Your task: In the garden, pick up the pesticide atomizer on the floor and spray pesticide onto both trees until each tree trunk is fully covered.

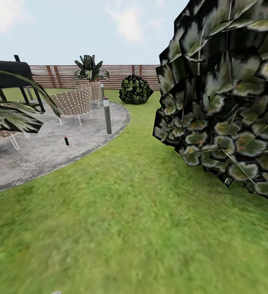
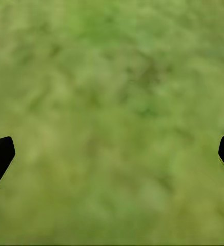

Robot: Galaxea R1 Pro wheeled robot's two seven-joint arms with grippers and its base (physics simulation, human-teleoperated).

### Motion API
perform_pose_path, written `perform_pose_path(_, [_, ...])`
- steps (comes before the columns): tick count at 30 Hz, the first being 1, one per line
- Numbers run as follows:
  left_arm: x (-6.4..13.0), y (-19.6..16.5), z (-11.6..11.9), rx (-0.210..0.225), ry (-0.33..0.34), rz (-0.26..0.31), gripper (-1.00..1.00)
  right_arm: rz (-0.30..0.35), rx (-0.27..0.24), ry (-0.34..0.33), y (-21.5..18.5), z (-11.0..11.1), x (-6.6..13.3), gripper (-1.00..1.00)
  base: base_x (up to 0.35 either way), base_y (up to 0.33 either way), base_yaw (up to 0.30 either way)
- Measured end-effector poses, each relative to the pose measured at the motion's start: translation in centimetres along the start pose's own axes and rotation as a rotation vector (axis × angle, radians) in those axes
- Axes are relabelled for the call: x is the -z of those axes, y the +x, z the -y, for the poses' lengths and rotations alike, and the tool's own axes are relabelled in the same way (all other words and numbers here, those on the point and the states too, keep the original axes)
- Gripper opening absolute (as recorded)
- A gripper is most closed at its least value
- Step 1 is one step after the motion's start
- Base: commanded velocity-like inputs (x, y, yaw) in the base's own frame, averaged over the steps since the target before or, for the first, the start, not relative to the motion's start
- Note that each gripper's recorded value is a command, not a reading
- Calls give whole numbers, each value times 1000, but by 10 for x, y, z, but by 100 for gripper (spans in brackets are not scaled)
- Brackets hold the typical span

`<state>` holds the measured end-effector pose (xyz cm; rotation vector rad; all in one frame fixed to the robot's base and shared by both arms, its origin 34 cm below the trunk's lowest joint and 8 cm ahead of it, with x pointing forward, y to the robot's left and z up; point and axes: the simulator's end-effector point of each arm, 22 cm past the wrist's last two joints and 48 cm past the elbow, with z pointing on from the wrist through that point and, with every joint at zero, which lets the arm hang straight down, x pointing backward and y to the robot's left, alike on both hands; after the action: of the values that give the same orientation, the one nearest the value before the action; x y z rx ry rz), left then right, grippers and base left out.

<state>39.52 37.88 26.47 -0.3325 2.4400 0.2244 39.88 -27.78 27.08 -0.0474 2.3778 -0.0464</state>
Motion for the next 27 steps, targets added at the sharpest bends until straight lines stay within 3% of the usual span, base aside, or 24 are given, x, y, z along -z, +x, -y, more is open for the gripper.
perform_pose_path(27, [0,0,0,0,0,0,100,0,0,-1,0,0,0,100,340,0,0])
